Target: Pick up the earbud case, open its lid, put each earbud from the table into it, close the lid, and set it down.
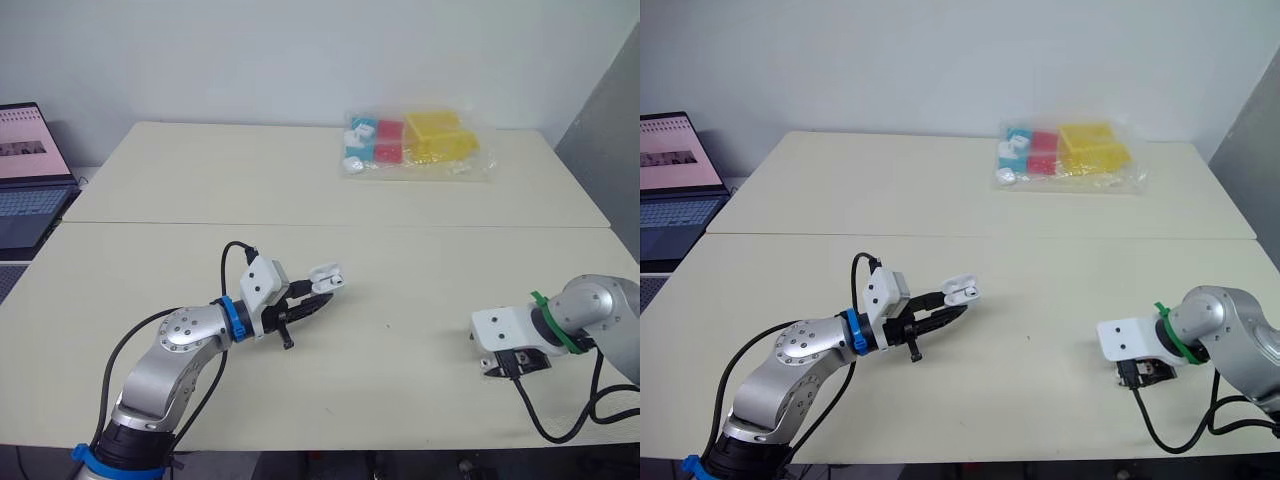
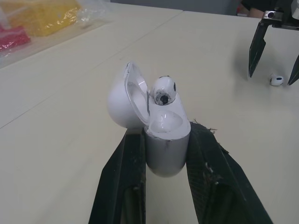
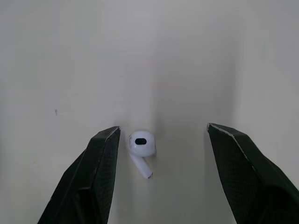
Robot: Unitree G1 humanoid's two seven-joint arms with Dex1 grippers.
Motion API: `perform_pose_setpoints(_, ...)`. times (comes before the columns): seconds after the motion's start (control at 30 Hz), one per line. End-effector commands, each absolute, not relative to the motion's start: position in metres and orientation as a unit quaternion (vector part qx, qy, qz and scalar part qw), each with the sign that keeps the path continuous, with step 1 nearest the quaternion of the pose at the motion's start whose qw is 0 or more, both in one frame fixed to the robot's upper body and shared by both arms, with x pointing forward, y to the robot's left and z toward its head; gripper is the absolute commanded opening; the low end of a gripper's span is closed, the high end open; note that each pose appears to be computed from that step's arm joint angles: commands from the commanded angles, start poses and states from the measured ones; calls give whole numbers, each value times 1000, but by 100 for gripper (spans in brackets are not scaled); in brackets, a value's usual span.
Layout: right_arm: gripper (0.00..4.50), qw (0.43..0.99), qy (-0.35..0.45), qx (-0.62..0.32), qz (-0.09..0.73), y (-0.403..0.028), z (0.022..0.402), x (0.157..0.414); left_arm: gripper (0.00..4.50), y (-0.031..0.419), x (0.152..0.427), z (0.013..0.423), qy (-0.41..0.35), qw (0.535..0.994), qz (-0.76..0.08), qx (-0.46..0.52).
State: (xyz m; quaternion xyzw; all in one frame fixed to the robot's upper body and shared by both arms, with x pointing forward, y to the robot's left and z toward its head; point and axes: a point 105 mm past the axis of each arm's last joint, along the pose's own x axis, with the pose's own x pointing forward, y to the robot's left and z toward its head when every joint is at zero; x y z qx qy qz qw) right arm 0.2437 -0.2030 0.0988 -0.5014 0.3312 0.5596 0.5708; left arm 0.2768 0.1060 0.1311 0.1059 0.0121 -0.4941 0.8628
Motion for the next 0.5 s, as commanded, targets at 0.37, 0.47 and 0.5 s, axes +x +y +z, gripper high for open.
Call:
perform_pose_setpoints(0.37, 41, 552, 350, -505, 564, -212, 94, 238, 80, 101, 271, 144, -16, 858, -501, 113)
perform_pose_setpoints(0.47, 39, 550, 351, -505, 564, -213, 94, 236, 80, 101, 271, 144, -16, 858, -501, 113)
perform_pose_setpoints(0.5, 39, 550, 351, -505, 565, -213, 94, 237, 80, 101, 272, 144, -17, 858, -501, 113)
